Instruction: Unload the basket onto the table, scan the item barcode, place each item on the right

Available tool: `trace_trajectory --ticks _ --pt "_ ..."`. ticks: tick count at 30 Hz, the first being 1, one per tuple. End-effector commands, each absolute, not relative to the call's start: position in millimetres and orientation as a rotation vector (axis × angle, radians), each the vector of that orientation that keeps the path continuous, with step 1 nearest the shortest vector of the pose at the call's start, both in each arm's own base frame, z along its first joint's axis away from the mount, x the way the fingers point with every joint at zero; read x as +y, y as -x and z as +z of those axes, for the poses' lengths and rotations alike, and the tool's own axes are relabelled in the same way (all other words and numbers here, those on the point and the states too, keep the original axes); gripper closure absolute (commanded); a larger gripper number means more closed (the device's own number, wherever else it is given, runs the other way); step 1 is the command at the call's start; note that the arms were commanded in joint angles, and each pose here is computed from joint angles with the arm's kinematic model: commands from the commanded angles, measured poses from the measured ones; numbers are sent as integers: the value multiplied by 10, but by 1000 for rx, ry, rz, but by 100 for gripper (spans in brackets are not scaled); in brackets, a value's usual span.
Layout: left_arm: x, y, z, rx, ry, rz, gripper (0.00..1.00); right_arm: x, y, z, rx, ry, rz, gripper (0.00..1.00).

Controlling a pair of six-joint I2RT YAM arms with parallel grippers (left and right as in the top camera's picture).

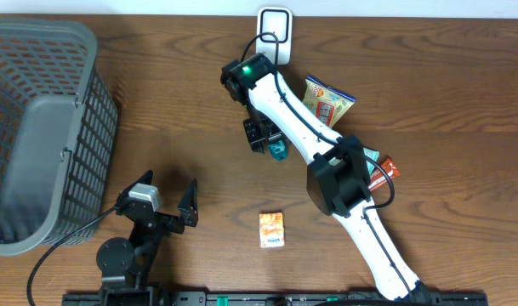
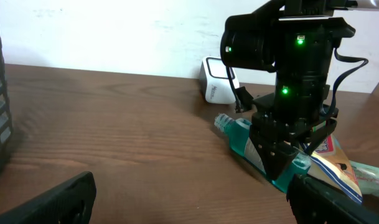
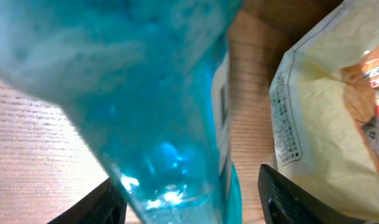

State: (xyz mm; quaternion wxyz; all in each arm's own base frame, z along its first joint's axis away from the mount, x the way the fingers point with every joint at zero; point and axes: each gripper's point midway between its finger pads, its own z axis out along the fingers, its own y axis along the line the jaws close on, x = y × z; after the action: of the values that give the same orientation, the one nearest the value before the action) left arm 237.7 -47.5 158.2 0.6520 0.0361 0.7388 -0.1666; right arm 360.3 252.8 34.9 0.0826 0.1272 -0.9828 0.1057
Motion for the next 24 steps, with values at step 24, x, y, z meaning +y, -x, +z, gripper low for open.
trace_trajectory --ticks 24 --pt "-499 -2373 1413 1720 -83 -398 2 2025 -3077 1670 -3265 -299 334 1"
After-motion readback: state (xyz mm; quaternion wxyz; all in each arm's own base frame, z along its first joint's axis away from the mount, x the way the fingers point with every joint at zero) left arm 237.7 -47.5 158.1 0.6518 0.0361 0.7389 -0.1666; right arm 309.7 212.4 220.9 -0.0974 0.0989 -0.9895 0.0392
